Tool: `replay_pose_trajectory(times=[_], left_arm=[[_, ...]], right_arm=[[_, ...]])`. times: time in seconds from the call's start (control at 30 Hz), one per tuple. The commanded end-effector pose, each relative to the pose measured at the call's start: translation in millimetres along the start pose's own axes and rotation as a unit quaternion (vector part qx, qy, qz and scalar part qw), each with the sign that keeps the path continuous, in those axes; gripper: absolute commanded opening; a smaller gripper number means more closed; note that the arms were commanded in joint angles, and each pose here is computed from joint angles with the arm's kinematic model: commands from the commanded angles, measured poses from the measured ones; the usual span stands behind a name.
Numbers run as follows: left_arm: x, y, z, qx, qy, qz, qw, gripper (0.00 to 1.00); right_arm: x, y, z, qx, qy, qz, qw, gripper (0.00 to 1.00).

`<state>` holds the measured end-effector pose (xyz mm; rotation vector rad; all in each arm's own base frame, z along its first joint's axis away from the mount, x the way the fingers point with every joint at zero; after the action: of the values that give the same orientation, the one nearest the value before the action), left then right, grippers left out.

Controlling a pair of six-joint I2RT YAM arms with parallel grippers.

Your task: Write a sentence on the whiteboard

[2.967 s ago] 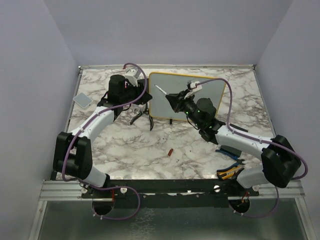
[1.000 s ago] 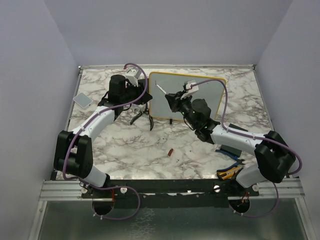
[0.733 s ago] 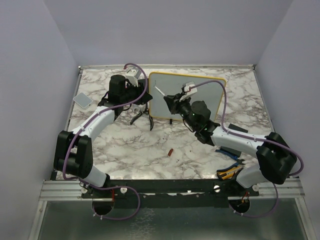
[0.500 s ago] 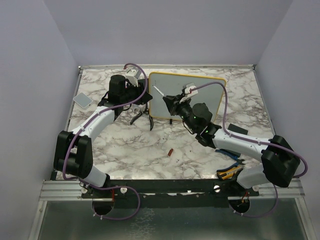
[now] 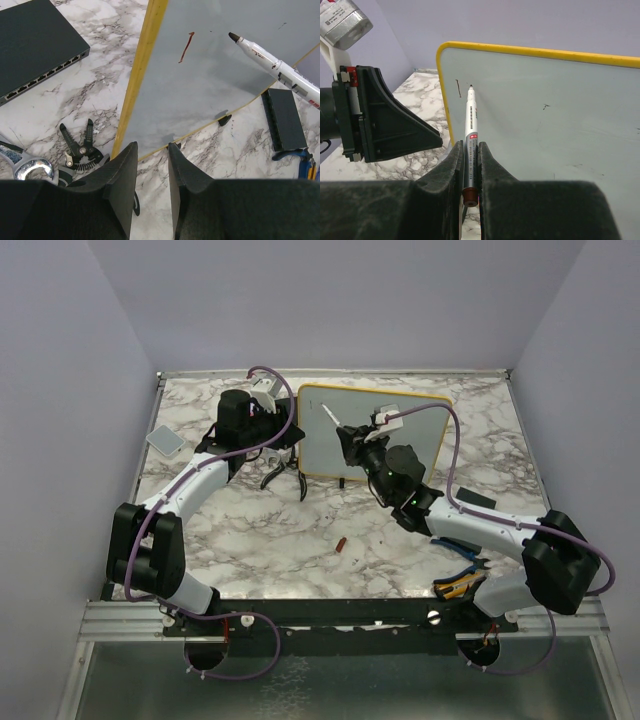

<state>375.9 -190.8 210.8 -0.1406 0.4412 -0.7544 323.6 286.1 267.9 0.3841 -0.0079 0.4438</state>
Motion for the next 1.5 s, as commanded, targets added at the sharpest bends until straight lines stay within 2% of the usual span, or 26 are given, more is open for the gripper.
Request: replay_pose_trajectory(times=[0.0, 0.87, 1.47], left_arm=[[-6.0, -4.6, 7.6, 0.015, -0.016, -0.006, 1.000, 0.32], [-7.6, -5.3, 9.7, 0.019, -0.019, -0.006, 1.000, 0.32], [-8.7, -6.1, 11.0, 0.020, -0.021, -0.006, 1.000, 0.32]], right_arm=[[5.6, -2.7, 3.5, -0.007, -0.014, -0.018, 1.000, 0.00], [21.7, 6.6, -15.6, -0.019, 0.016, 0.001, 1.000, 0.00], [16.5, -1.2, -30.7, -0.016, 0.036, -0.011, 0.999, 0.00]])
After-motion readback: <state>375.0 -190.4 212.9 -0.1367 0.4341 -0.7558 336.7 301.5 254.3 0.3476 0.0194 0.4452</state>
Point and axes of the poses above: each gripper's point midway between its finger pads, its own x axis out along the fingers, its own y axis along the line the jaws close on, z = x × y, the point moved 3 cm from there along -x, back along the fingers, and after that the axes turned 10 degrees about x, right-handed, at the moved point
